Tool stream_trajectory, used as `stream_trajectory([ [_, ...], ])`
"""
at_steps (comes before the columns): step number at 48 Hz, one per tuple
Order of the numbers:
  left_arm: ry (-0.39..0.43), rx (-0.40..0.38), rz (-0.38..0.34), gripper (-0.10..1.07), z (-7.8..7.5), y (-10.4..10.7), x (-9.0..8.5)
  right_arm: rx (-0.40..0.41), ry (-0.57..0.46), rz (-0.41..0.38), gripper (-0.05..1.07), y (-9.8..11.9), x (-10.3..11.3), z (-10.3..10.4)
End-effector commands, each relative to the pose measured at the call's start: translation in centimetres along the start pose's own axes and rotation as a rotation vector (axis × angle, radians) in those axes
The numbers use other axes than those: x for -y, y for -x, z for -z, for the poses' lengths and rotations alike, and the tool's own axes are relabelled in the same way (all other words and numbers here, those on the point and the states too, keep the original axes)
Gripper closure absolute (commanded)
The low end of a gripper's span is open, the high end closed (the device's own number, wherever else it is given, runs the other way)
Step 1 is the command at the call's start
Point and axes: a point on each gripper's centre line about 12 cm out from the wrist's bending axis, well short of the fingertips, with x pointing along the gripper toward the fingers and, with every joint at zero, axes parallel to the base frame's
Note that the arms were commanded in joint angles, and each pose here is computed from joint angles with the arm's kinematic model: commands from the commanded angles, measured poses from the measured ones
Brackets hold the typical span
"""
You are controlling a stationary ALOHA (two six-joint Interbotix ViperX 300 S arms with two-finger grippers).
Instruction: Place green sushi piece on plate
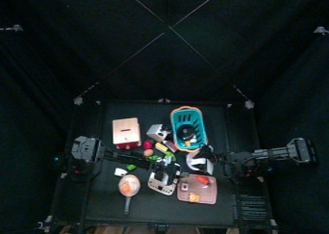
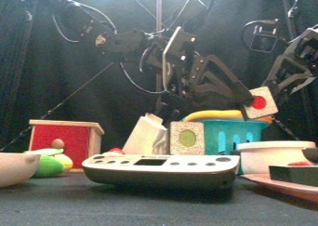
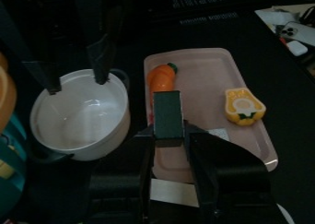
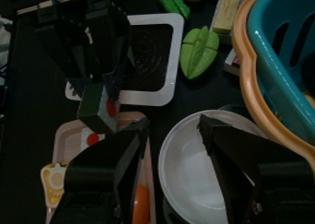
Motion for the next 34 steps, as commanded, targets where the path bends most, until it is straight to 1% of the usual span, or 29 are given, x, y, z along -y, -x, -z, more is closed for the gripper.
stream_trajectory([
  [1, -0.001, 0.039, 0.003, 0.41, -1.49, -0.33, 0.21, 0.023, -0.002, -0.009, 0.19, 0.08, -0.21, -0.68],
  [11, 0.001, 0.033, 0.005, 0.33, -1.22, -1.00, 0.33, 0.023, -0.002, -0.009, 0.19, 0.08, -0.21, -0.68],
  [22, 0.007, 0.030, 0.003, 0.22, -1.13, -1.04, 0.30, 0.021, -0.002, -0.008, 0.19, 0.07, -0.19, -0.62],
  [29, 0.009, 0.028, 0.002, 0.18, -1.06, -1.07, 0.23, 0.024, 0.000, -0.009, 0.19, 0.08, -0.22, -0.70],
  [34, 0.010, 0.032, 0.003, 0.17, -1.20, -1.00, 0.30, 0.021, -0.002, -0.008, 0.19, 0.07, -0.19, -0.62],
])
